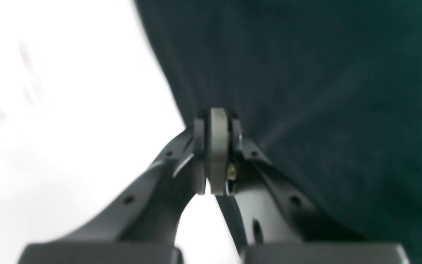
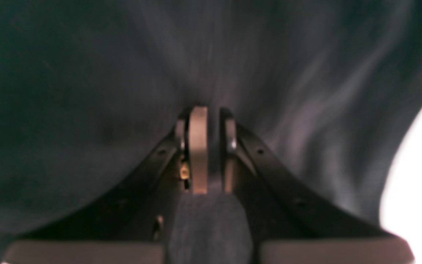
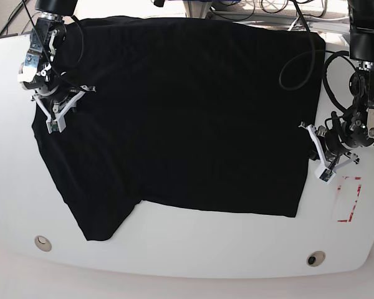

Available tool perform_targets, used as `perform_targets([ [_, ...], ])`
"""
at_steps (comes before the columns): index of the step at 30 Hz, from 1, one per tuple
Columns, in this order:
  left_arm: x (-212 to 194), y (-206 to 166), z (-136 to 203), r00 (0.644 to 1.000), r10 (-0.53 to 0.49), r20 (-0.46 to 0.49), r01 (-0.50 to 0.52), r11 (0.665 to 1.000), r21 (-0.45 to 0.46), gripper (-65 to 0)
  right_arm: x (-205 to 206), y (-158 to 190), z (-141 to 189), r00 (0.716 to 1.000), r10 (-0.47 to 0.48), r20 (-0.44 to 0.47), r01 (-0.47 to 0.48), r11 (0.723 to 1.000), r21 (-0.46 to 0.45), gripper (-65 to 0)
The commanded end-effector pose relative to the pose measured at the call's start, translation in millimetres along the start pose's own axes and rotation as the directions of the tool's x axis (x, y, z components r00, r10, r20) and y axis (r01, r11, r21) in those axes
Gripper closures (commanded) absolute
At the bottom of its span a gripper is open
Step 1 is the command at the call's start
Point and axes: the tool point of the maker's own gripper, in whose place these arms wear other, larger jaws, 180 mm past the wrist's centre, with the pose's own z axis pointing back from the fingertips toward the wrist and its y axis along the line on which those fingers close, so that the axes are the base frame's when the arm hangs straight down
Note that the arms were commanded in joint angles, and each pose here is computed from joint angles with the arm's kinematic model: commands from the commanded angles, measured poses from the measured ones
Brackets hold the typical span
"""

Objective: Layout the t-shirt on the table in an organized manner, then fold the t-shirt properly
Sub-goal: 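Drag the held shirt edges with both grippers toward the collar, then pull the shirt sides outward with both grippers to square the body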

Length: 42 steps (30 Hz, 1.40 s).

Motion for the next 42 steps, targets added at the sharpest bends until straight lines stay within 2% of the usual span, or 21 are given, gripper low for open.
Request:
perform_targets([
  [1,12.4,6.1,19.5,0.999,-0.027,0.04,0.026,0.999,0.04,0.0,42.8,2.1,23.5,0.991,0.07,0.113,-0.068,0.997,-0.022,-6.2],
  [6,0.9,-14.3,33.5,1.0,-0.019,0.025,0.018,0.999,0.033,0.0,54.0,11.1,37.9,0.982,0.114,0.151,-0.111,0.993,-0.032,-6.2],
  [14,-41.9,-48.5,32.3,0.997,0.053,-0.047,-0.054,0.998,-0.023,0.0,32.2,11.2,38.3,0.988,0.111,0.105,-0.108,0.994,-0.028,-5.9],
  [24,-87.9,-92.2,27.5,0.984,0.118,-0.137,-0.132,0.986,-0.102,0.0,-13.8,7.4,40.1,0.999,0.011,0.033,-0.01,0.999,-0.039,-5.9],
  [32,-105.1,-97.1,16.9,0.975,0.157,-0.159,-0.177,0.977,-0.119,0.0,-48.5,12.3,22.6,0.996,-0.066,-0.052,0.066,0.998,-0.007,-5.9],
  [35,-119.1,-92.5,10.3,0.964,0.187,-0.187,-0.21,0.971,-0.111,0.0,-56.4,12.2,14.9,0.994,-0.095,-0.056,0.096,0.995,0.003,-5.9],
  [42,-136.3,-61.9,-2.6,0.945,0.234,-0.23,-0.254,0.965,-0.062,0.0,-57.8,3.9,-8.3,0.985,-0.158,-0.063,0.159,0.987,0.011,-5.9],
])
